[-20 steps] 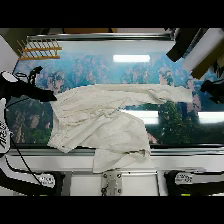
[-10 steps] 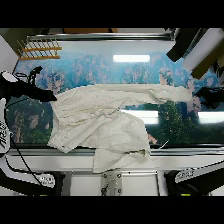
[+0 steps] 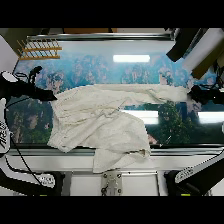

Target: Fold the clothes and pants, and hang the long-sleeved shirts on hangers.

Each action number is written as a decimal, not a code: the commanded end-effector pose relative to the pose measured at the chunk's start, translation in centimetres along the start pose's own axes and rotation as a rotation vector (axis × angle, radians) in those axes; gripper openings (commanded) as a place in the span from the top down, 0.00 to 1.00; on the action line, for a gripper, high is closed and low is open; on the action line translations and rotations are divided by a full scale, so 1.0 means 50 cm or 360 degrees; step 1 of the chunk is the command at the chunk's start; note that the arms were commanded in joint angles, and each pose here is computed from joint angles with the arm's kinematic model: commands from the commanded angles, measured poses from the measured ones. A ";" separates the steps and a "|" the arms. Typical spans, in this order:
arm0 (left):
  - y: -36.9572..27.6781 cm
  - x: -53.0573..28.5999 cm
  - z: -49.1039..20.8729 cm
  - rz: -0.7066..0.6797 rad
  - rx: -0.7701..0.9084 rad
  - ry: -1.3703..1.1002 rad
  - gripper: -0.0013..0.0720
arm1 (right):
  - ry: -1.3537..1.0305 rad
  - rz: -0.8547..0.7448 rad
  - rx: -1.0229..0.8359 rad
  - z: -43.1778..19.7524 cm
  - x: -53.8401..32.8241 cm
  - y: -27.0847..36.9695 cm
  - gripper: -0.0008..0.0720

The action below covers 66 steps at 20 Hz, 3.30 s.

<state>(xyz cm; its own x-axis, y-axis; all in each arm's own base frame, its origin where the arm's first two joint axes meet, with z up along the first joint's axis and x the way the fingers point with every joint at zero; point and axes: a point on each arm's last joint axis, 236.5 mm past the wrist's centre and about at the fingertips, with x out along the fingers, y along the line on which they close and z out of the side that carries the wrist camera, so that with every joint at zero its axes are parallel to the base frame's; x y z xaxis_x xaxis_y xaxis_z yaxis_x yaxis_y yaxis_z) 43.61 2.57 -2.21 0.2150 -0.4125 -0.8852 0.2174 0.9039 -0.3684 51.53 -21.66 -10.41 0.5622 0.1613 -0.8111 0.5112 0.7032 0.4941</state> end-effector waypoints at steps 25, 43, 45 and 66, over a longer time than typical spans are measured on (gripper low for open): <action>0.080 -0.123 0.126 0.0367 0.0025 -0.0522 0.95 | -0.0545 -0.0456 -0.0301 0.107 -0.461 0.100 0.95; 0.128 -0.168 0.304 0.0370 -0.0322 -0.0838 0.06 | -0.0779 0.0003 -0.0172 0.186 -0.319 0.254 0.09; 0.151 -0.154 0.194 0.0294 -0.0534 -0.0610 0.06 | -0.0614 -0.0129 -0.0427 0.121 -0.352 0.246 0.09; 0.069 0.118 -0.249 0.0054 -0.1180 -0.0167 0.04 | -0.0311 -0.0018 -0.0350 -0.261 -0.431 0.202 0.09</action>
<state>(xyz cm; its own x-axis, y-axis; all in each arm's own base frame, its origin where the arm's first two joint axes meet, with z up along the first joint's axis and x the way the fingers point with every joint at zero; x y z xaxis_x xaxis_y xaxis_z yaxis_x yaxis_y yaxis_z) 33.01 6.09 -11.15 0.3399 -0.3368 -0.8781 -0.4812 0.7399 -0.4701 36.00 -9.70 7.87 0.6757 0.0073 -0.7371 0.3844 0.8497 0.3608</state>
